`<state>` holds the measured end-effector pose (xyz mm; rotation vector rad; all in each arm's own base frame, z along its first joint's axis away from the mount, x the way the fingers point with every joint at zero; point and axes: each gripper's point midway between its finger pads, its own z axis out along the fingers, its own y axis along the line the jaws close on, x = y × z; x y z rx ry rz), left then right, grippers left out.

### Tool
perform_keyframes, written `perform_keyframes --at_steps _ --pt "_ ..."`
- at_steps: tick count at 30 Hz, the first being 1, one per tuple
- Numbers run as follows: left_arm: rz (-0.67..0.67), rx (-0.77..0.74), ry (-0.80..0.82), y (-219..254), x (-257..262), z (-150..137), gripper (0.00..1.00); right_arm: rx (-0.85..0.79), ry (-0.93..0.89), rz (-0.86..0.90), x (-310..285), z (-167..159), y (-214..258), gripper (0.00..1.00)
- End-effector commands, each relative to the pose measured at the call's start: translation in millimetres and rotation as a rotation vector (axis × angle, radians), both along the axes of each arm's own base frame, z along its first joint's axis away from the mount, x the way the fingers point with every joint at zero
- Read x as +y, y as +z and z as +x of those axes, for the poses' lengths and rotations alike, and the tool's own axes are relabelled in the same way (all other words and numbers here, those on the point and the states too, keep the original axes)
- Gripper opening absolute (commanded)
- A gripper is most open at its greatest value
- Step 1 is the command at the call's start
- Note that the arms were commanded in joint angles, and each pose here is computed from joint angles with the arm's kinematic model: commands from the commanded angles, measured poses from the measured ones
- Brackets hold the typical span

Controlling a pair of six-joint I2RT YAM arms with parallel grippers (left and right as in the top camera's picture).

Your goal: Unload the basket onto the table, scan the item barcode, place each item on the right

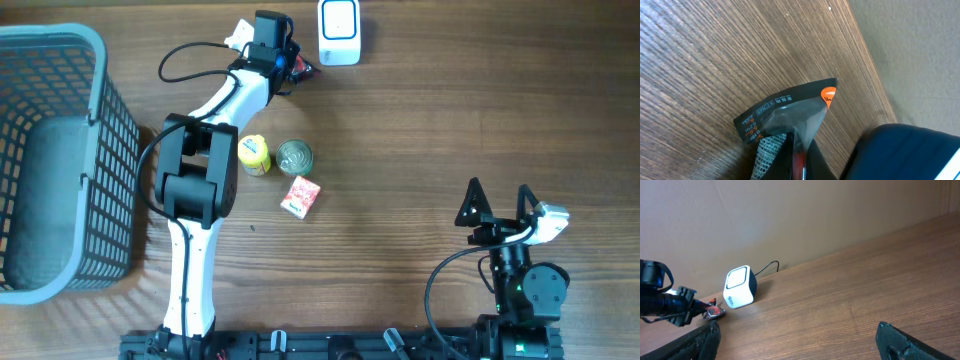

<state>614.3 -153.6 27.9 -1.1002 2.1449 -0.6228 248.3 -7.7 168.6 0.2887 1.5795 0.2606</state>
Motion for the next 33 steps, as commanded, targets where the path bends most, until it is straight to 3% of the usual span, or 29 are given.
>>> perform_keyframes --at_steps 1,13,21,27,33 --pt "-0.012 -0.005 -0.013 4.9 0.6 -1.0 0.04 -0.006 -0.003 -0.005 -0.3 -0.2 1.2 1.0" --pt "0.087 -0.178 0.071 95.4 24.5 9.2 0.04 -0.006 -0.003 -0.005 -0.3 -0.2 1.2 1.0" --pt "0.036 -0.433 0.084 152.1 -14.4 26.5 0.04 -0.006 -0.003 -0.005 -0.3 -0.2 1.2 1.0" --pt "0.091 -0.518 0.156 158.9 -29.9 25.0 0.04 -0.006 -0.003 -0.005 -0.3 -0.2 1.2 1.0" --pt "0.073 -0.557 0.164 136.7 -34.6 35.1 0.04 -0.006 -0.003 -0.005 -0.3 -0.2 1.2 1.0"
